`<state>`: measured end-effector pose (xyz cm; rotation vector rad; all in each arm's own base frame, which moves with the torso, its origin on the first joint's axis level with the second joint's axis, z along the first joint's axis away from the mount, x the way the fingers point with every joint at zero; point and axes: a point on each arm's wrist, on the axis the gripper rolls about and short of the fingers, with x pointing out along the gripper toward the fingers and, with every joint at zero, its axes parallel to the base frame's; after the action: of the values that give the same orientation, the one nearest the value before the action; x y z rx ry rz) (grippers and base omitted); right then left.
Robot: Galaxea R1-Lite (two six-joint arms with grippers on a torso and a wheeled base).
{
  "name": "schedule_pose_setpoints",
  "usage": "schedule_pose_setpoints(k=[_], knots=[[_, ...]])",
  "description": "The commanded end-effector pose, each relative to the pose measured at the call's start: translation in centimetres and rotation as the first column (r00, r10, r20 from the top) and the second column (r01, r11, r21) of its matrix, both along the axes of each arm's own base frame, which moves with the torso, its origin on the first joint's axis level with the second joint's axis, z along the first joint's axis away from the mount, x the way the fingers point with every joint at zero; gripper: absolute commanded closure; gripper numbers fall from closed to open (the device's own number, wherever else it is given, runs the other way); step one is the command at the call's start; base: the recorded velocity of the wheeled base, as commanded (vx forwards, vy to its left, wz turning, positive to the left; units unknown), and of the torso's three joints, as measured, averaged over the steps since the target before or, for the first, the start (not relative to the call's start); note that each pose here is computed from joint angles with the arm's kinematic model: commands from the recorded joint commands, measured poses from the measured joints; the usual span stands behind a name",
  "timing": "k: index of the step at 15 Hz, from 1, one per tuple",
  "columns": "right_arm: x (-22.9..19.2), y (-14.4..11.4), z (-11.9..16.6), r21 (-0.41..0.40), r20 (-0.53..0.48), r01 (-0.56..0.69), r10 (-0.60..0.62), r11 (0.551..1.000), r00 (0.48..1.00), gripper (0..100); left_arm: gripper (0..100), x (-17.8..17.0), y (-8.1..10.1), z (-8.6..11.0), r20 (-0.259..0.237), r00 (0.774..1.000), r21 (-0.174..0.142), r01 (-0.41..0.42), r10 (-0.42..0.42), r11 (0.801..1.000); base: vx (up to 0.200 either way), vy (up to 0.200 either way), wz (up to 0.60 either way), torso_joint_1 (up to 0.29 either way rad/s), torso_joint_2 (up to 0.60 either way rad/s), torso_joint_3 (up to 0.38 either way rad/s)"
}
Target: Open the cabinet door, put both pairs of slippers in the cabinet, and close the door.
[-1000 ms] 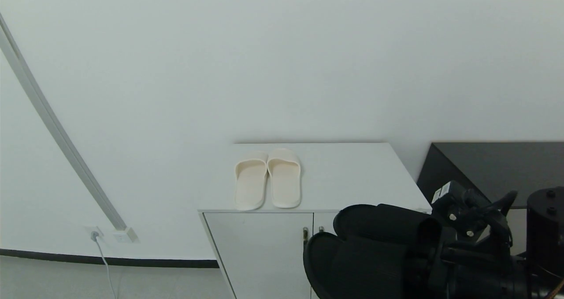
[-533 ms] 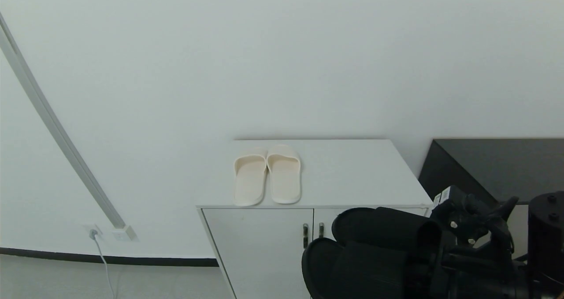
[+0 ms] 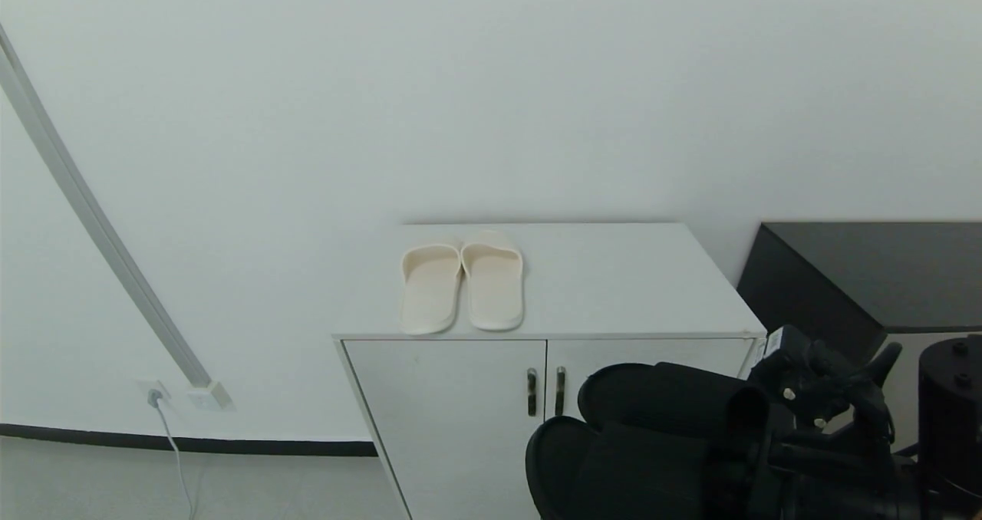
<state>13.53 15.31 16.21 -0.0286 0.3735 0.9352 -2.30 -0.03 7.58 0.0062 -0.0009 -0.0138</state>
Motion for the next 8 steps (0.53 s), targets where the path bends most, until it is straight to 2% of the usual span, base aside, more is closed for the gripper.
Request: schedule_pose_setpoints(k=[1, 8], knots=[[0.04, 0.05, -0.15, -0.005, -0.005, -0.001, 0.001, 1.000, 1.000, 100, 0, 0.01, 0.00, 0.00, -0.001, 1.000, 0.000, 0.000, 0.000, 1.000, 0.000, 0.000, 0.00, -0.183, 0.44, 0.251], [-0.01, -0.01, -0.22, -0.007, -0.006, -0.001, 0.001, 1.000, 1.000, 100, 0, 0.01, 0.00, 0.00, -0.001, 1.000, 0.000, -0.002, 0.002, 1.000, 0.000, 0.000, 0.00, -0.218, 0.54, 0.314]])
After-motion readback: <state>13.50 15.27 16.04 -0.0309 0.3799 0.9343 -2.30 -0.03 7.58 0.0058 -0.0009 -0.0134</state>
